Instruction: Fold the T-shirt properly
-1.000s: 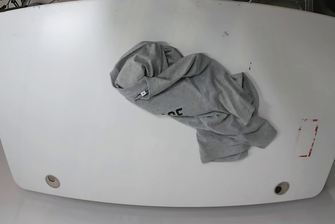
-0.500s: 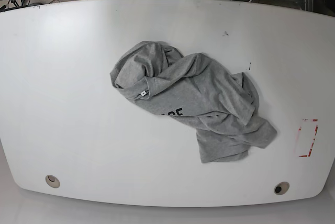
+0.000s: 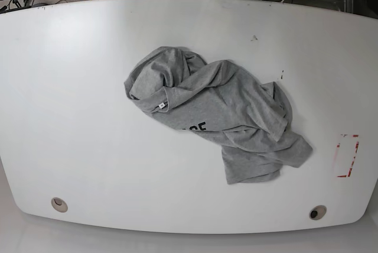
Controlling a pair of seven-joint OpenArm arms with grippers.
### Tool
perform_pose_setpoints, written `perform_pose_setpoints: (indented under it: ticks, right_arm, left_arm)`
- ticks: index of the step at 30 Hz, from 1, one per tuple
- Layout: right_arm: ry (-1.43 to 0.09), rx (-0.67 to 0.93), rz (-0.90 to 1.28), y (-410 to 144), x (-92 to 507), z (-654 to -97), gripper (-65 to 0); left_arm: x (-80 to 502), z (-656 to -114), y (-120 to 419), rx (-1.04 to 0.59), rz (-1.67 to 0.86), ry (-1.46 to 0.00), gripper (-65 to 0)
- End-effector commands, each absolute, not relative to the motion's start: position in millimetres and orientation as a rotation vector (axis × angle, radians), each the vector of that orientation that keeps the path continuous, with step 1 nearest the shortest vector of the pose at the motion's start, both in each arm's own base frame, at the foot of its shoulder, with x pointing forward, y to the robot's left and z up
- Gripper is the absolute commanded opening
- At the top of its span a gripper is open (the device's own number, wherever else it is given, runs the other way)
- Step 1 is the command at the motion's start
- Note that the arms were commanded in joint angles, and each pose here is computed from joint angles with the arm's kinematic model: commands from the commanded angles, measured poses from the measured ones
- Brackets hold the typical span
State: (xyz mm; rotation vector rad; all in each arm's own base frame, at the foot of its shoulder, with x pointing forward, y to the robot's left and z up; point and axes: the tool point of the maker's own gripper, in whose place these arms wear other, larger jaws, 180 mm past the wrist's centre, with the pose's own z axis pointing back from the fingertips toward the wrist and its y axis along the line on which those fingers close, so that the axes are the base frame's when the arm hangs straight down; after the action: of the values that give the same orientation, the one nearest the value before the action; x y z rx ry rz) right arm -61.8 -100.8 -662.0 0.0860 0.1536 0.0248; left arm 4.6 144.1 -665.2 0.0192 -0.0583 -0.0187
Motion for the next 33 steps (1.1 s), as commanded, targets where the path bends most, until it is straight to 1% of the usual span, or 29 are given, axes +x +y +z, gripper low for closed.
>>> perform_pose_setpoints:
  ticks: [1, 33]
  right_arm:
    - [0.167, 0.093, 0.025, -99.4, -68.7, -661.2, -56.9]
    - [0.175, 0.091, 0.025, -99.2, -70.8, -660.9, -56.6]
  left_arm:
    - [8.1, -665.0, 146.3, 0.026, -0.018, -0.069, -33.4]
    - [3.4, -665.3, 144.2, 0.021, -0.018, -0.055, -33.8]
